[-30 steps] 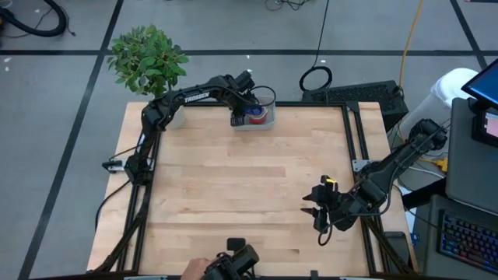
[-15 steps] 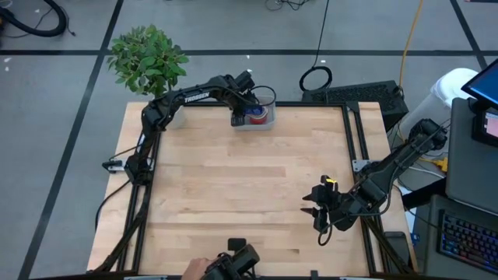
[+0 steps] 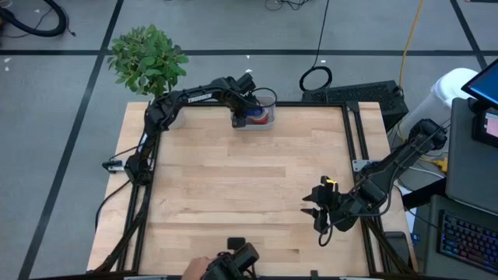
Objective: Nest measuring cups in basket
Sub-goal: Put the nested measuring cups into the gray bin
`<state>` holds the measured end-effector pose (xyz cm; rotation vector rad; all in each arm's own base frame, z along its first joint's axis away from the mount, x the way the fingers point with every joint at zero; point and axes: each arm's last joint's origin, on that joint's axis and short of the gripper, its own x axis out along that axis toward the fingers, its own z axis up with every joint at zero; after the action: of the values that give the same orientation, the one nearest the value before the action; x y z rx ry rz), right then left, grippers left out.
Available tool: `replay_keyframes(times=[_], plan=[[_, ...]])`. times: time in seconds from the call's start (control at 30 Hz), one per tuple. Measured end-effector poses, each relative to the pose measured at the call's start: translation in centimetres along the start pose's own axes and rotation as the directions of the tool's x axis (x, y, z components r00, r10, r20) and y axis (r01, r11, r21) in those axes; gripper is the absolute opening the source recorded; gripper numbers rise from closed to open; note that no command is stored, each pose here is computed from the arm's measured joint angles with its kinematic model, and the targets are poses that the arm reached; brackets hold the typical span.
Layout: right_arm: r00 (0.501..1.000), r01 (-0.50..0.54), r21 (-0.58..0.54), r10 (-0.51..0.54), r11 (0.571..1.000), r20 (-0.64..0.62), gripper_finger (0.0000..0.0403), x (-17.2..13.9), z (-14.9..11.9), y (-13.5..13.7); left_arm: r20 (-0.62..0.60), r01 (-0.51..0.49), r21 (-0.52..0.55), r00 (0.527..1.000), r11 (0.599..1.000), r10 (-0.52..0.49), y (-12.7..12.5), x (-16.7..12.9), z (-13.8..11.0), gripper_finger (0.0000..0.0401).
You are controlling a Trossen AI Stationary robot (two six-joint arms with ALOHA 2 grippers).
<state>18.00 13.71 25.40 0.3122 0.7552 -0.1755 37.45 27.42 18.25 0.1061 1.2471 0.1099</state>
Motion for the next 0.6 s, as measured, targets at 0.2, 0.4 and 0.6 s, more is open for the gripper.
replay_keyframes(times=[0.2, 0.4, 0.6], plan=[[1.000, 0.000, 0.000, 0.000, 1.000, 0.000, 0.0171, 0.0, 0.0, 0.0, -0.027, -0.009, -0.001, 1.000, 1.000, 0.009, 0.1, 0.0, -0.3, 0.0154], [1.000, 0.001, -0.002, -0.001, 1.000, 0.000, 0.0171, 0.0, 0.0, 0.0, -0.048, -0.020, -0.002, 0.999, 1.000, 0.020, 0.2, -0.3, -0.3, 0.0154], [1.000, 0.010, -0.007, -0.010, 1.000, -0.006, 0.0171, 0.3, -0.1, 0.1, -0.033, -0.036, 0.001, 0.999, 0.999, 0.037, 0.6, -1.3, 0.3, 0.0154]])
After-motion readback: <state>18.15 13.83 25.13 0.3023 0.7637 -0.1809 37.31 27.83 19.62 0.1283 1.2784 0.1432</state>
